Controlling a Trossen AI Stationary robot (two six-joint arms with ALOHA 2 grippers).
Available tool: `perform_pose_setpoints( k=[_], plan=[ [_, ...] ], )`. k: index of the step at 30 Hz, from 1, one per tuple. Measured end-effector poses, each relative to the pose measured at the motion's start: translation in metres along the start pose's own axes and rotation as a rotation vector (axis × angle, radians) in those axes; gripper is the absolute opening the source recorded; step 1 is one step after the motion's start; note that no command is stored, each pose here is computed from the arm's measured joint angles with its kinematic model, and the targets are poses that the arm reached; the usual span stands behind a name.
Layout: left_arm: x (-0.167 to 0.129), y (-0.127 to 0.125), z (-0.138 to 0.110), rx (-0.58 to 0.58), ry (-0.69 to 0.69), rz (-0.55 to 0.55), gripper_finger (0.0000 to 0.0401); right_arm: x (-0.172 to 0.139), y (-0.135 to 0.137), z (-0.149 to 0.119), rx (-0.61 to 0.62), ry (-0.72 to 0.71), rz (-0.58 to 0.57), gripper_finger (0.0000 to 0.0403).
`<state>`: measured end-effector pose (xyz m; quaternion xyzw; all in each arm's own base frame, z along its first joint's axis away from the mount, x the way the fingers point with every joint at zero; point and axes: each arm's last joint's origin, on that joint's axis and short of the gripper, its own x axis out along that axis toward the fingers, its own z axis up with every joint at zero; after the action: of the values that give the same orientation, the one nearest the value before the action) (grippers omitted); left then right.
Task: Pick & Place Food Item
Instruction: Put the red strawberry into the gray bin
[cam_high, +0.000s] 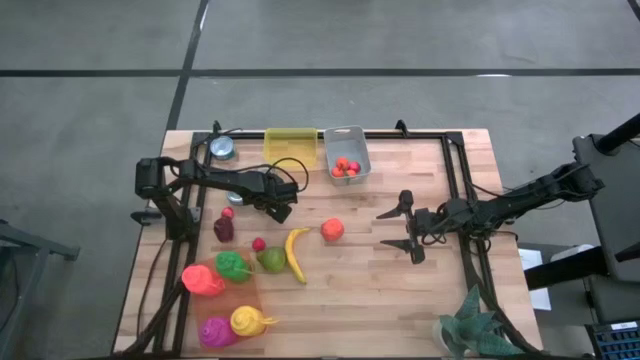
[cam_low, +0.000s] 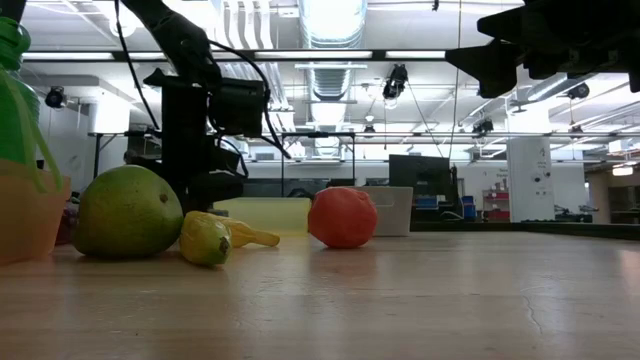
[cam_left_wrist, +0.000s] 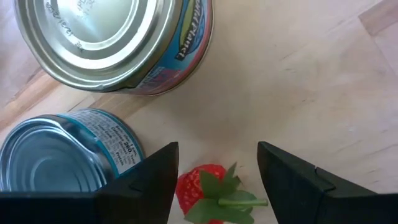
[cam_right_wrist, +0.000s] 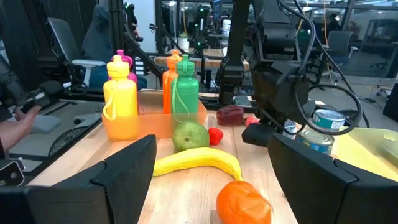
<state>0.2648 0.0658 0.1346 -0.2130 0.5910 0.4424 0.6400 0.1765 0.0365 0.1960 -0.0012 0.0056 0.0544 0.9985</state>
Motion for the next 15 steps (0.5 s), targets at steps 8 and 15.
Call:
perform_pose_setpoints(
  k=[8, 15],
  plan=[
    [0.0, -0.0002, -0.0002, 0.0, 0.011, -0.011, 0.022, 0.0, 0.0, 0.0, 0.0, 0.0, 0.0, 0.0306],
    [0.0, -0.0006, -0.0003, 0.015, 0.017, -0.02, 0.0219, 0.0, 0.0, 0.0, 0.0, 0.0, 0.0, 0.0306]
  ],
)
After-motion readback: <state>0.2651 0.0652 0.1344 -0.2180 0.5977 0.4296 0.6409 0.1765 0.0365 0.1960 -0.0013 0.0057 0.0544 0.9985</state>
